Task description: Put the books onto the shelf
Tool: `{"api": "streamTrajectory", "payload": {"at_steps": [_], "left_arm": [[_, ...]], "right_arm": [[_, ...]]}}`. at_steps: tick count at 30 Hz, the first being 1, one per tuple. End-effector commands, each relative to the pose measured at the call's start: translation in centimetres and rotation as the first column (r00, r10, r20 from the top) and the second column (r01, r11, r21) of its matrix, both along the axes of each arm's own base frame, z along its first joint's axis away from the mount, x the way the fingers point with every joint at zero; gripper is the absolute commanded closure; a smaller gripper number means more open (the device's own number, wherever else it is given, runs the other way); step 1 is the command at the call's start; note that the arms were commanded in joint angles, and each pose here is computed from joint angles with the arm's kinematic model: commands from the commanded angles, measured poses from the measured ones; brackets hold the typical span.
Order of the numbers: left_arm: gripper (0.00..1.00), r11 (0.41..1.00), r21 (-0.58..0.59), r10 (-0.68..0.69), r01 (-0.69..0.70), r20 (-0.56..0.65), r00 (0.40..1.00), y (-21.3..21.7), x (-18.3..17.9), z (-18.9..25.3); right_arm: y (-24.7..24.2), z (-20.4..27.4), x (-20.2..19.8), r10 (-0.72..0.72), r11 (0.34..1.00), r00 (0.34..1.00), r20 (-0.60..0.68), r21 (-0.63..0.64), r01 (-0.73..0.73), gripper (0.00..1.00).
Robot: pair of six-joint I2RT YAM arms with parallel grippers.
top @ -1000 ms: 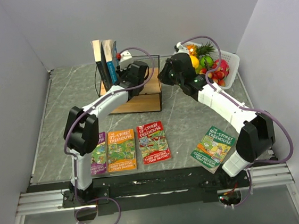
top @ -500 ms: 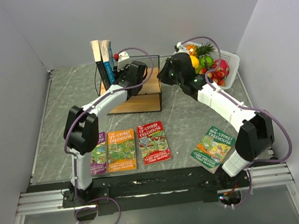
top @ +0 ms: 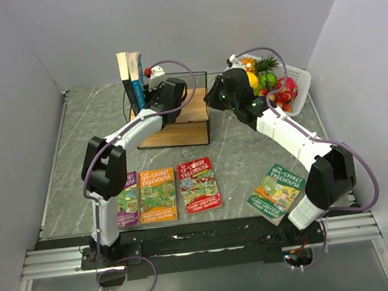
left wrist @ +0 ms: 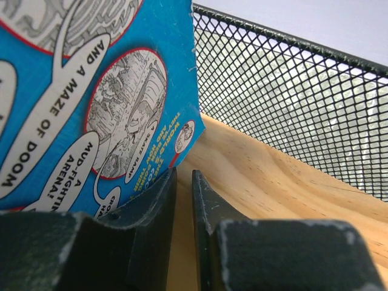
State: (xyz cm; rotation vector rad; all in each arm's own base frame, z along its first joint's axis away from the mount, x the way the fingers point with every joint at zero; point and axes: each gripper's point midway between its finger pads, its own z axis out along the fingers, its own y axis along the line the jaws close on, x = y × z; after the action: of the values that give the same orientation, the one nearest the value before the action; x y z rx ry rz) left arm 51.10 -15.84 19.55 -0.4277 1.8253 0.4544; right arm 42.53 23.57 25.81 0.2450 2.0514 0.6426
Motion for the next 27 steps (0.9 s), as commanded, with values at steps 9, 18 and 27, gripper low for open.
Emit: {"api": "streamTrajectory", "payload": {"at_steps": [9,18,27], "left_arm": [[0.73,0.999,0.011,-0.037,0.037,0.011,0.999,-0.2,-0.6,1.3],[0.68,0.988,-0.005,-0.155,0.156,0.096,0.983,-4.5,-3.0,6.3],[0.67,0.978,-0.018,-0.204,0.209,0.166,0.965,-6.3,-5.6,10.5]], "right_arm": [[-1.3,-1.3,0.6,-0.043,0.999,0.999,-0.022,-0.032,0.042,0.79],[-1.5,0.5,0.0,-0.032,0.999,0.999,0.001,-0.024,0.032,0.48],[-2.1,2.8,-1.2,-0.035,0.999,0.999,0.039,-0.015,0.035,0.28]]}}
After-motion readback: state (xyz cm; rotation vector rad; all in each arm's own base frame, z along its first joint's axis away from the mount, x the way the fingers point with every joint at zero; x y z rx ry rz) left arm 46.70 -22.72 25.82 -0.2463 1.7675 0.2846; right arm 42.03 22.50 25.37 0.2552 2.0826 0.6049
